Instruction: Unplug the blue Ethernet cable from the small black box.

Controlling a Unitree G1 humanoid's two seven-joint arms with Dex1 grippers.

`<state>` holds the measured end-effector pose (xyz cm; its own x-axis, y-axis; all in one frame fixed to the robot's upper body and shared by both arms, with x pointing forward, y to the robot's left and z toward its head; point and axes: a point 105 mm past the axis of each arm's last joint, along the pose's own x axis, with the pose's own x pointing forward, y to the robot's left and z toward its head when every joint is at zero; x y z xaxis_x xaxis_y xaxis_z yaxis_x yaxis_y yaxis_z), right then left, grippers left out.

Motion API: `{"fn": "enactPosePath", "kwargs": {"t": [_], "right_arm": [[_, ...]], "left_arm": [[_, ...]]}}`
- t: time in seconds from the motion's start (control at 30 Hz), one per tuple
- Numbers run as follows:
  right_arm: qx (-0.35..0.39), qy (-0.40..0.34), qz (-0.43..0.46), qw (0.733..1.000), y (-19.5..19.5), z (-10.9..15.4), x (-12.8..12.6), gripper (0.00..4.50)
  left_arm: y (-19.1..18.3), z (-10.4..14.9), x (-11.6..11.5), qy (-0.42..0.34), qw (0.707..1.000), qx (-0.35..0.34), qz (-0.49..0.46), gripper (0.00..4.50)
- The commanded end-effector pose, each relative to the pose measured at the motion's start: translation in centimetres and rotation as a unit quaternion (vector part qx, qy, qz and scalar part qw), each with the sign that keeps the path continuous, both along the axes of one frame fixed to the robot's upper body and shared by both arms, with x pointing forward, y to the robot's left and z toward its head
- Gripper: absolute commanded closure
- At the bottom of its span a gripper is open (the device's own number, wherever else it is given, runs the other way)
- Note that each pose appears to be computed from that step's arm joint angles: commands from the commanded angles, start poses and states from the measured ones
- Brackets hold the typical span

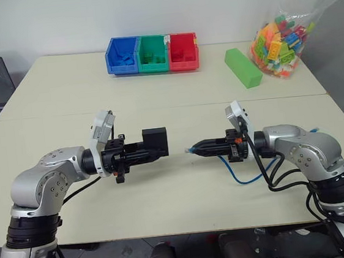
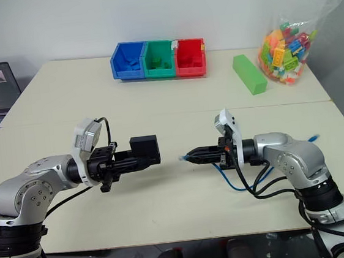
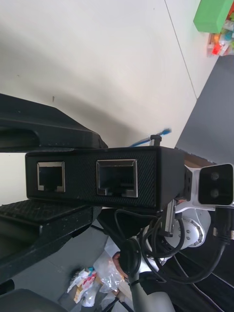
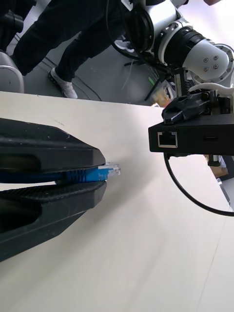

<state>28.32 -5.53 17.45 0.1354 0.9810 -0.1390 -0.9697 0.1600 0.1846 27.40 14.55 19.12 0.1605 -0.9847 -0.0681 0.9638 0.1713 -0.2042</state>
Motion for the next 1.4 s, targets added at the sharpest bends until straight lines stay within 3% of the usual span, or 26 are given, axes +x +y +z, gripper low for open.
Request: {"fn": "enactPosePath", "kwargs": {"t": [0.03, 0.1, 0.2, 0.33, 0.43, 0.53, 0.6, 0.8, 0.83, 1.03, 1.2, 1.4], "right_arm": [[0.012, -0.033, -0.020, 0.999, -0.3, 1.1, 0.7, 4.47], [0.011, -0.051, -0.063, 0.997, -0.5, 1.0, 2.3, 4.47], [-0.021, -0.107, -0.186, 0.977, -1.7, 0.0, 7.4, 4.47], [-0.095, -0.179, -0.358, 0.911, -4.9, -1.7, 14.3, 4.47], [-0.136, -0.191, -0.410, 0.881, -6.5, -2.9, 16.5, 4.47], [-0.159, -0.176, -0.430, 0.871, -7.2, -4.3, 17.3, 4.47], [-0.161, -0.166, -0.430, 0.873, -7.3, -4.9, 17.4, 3.77], [-0.119, -0.158, -0.410, 0.890, -6.7, -3.9, 17.1, 2.37], [-0.111, -0.164, -0.406, 0.892, -6.6, -3.3, 17.0, 2.32], [-0.056, -0.233, -0.295, 0.925, -4.2, 1.0, 13.7, 0.87], [-0.009, -0.233, -0.186, 0.954, -0.4, 2.9, 8.9, 0.84], [-0.006, -0.226, -0.127, 0.966, 3.5, 2.8, 5.7, 0.84]], "left_arm": [[0.3, 0.7, -0.1, -0.017, 1.000, -0.001, 0.003, 3.70], [0.4, 0.6, -0.1, -0.018, 1.000, 0.001, 0.008, 3.70], [0.9, 0.1, 0.3, -0.022, 0.999, 0.009, 0.033, 3.70], [1.2, -0.8, 0.3, -0.027, 0.998, 0.021, 0.060, 3.70], [1.3, -1.3, 0.3, -0.038, 0.996, 0.032, 0.071, 3.70], [1.4, -1.6, 0.2, -0.039, 0.995, 0.032, 0.083, 3.70], [1.5, -1.6, 0.1, -0.040, 0.995, 0.031, 0.089, 3.70], [1.9, -1.9, 0.6, -0.051, 0.990, 0.025, 0.129, 3.70], [2.0, -1.9, 0.9, -0.056, 0.988, 0.022, 0.141, 3.70], [4.4, -1.3, 5.8, -0.140, 0.940, 0.018, 0.311, 3.70], [8.0, -2.0, 9.1, -0.192, 0.864, 0.028, 0.465, 3.70], [10.5, -5.4, 10.1, -0.180, 0.829, 0.058, 0.527, 3.70]]}}
